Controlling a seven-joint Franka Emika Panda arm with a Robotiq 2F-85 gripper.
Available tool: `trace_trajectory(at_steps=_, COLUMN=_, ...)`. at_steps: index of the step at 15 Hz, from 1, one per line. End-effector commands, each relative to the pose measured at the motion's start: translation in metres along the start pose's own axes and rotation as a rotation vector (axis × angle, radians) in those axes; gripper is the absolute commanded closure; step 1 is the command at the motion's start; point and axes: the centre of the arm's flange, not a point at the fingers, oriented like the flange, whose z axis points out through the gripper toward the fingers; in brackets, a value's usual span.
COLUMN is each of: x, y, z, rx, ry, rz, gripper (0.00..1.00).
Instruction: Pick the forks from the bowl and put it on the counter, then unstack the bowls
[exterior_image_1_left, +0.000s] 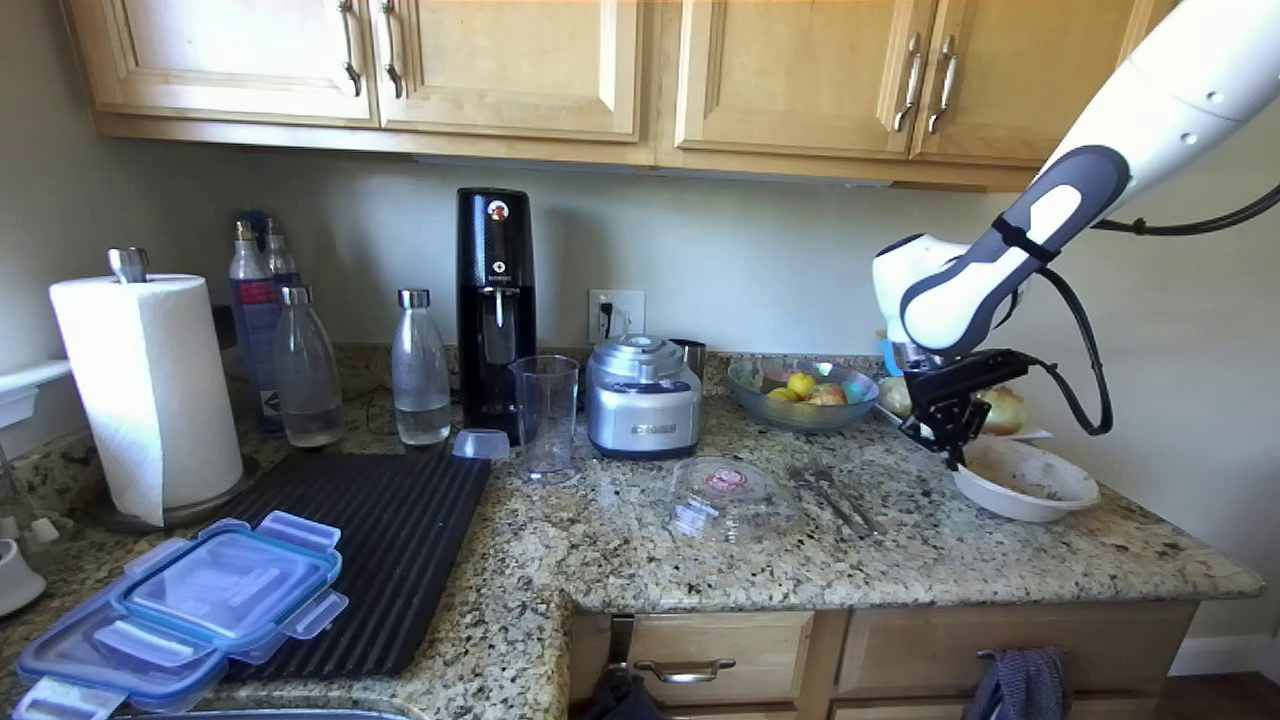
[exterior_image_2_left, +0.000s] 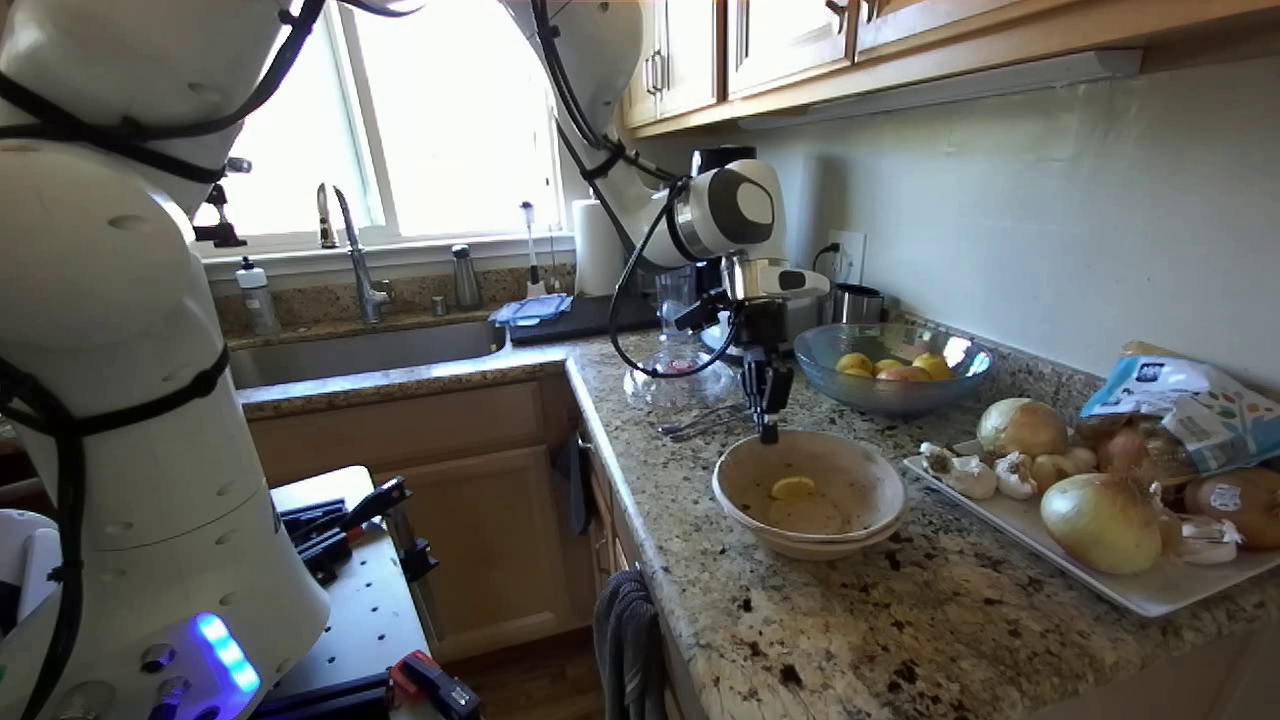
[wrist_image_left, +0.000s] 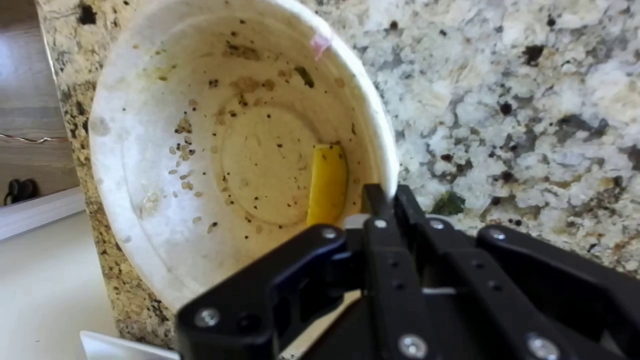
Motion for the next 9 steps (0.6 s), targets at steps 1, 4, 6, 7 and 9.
trace_trajectory(at_steps=1, x=-0.0088, y=0.0106, z=-0.0114, rx=-0.025, ry=0.007, rz=0.013, gripper=0.94)
trace_trajectory(at_steps=4, x=-0.0089, y=0.0115, z=-0.0151, rx=-0.025, ry=0.015, rz=0.008, gripper=0.93)
trace_trajectory(at_steps=6, x=-0.0091, y=0.0113, z=-0.0166, rx=-0.024, ry=0.018, rz=0.005, gripper=0.93)
trace_trajectory(at_steps=7, x=-0.0093, y=0.0111, z=-0.0168, rx=-0.025, ry=0.018, rz=0.004, gripper=0.93)
trace_trajectory(at_steps=9, x=-0.0096, y=0.0111, z=-0.0171, rx=-0.028, ry=0.020, rz=0.003, gripper=0.93)
